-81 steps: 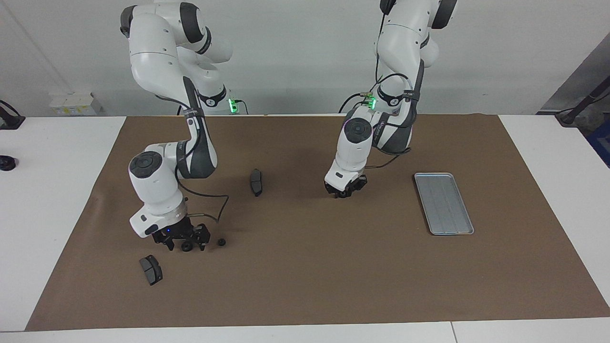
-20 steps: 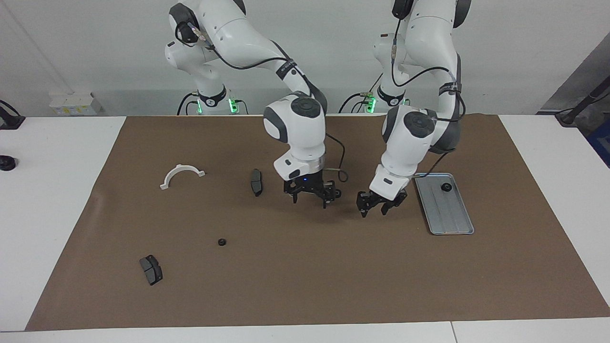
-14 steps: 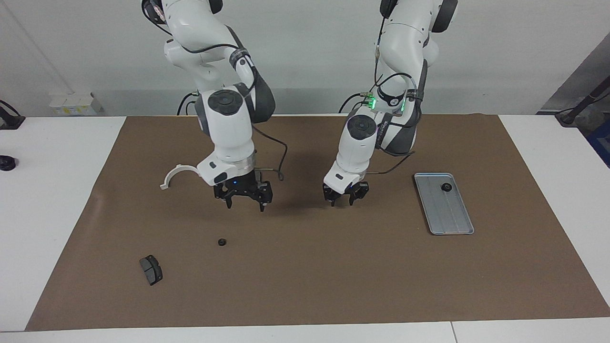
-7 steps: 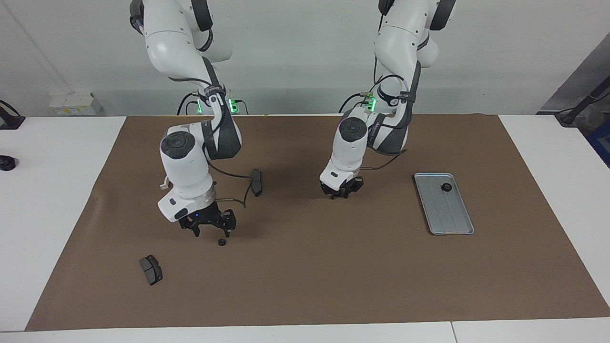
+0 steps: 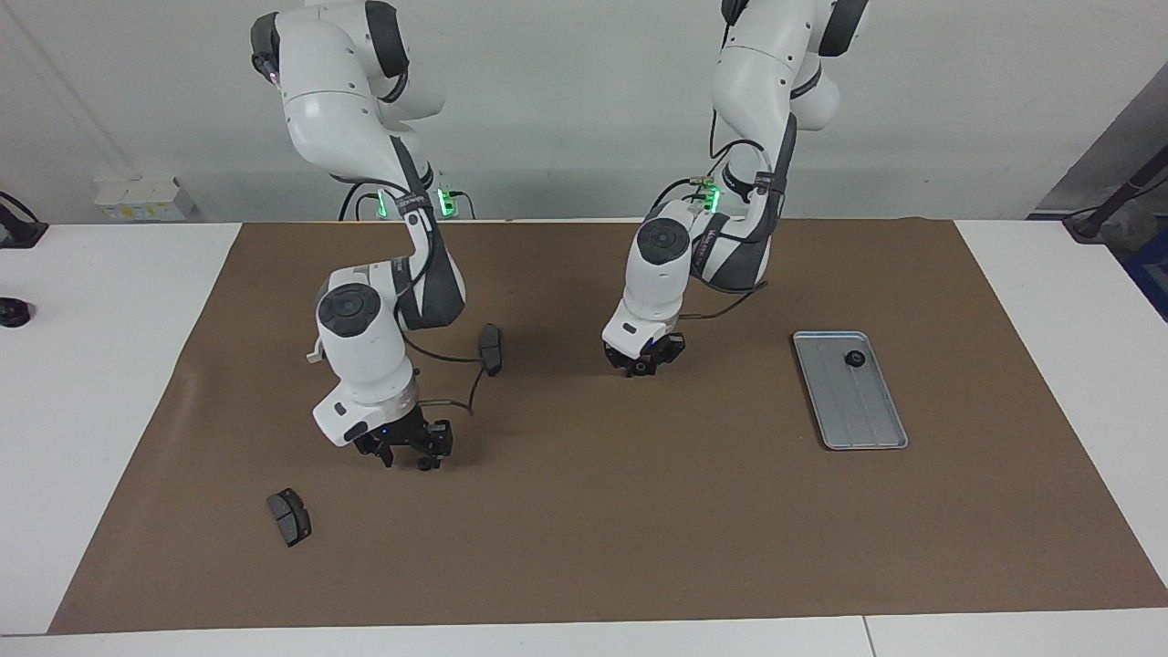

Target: Pick bearing gear from pile to tray

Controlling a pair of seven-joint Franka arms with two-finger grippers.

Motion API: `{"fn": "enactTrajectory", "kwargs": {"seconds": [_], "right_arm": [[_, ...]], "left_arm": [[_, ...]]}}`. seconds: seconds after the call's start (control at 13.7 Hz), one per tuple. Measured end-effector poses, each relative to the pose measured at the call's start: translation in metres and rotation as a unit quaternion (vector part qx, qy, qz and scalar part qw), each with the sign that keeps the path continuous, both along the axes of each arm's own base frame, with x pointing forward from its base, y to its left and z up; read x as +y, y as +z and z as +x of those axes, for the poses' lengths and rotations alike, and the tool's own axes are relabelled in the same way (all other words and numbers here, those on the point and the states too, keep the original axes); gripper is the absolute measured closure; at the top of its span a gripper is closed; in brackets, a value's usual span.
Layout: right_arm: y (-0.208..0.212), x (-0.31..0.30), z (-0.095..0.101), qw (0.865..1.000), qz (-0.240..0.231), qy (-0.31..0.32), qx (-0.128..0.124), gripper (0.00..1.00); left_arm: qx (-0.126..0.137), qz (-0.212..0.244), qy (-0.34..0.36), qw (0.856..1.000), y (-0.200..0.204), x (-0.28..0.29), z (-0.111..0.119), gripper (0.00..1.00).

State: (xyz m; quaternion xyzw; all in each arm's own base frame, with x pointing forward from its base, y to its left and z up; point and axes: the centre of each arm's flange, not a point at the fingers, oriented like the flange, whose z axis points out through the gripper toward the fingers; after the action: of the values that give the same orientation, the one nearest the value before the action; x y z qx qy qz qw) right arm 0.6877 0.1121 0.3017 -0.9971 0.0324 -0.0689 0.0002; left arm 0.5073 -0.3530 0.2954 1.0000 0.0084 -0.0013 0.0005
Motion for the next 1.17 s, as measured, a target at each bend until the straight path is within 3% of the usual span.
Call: {"fn": "enactTrajectory", "kwargs": {"seconds": [0.29,0.51,0.73,0.95,1.17], "right_arm": [[-0.004,0.003,-0.001,1.000,0.002,0.001,0.002,0.44],[-0.007,0.005,-0.001,1.000,0.004,0.002,0.002,0.46],[-0.008,0.005,-0.001,1.000,0.004,0.002,0.002,0.77],[-0.005,0.007,0.000,1.000,0.006,0.004,-0.004,0.77],[0.018,0.024,0.000,1.000,0.012,0.000,-0.021,0.77]], "left_arm": [[-0.002,0.001,0.008,1.000,0.002,0.007,0.005,0.65],[-0.022,-0.007,0.048,0.999,0.031,0.041,0.047,0.65],[-0.030,-0.007,0.071,0.997,0.068,0.117,0.096,0.65],[-0.010,0.006,0.050,0.999,0.081,0.210,0.116,0.65],[0.011,0.011,0.017,1.000,0.079,0.287,0.120,0.65]]}}
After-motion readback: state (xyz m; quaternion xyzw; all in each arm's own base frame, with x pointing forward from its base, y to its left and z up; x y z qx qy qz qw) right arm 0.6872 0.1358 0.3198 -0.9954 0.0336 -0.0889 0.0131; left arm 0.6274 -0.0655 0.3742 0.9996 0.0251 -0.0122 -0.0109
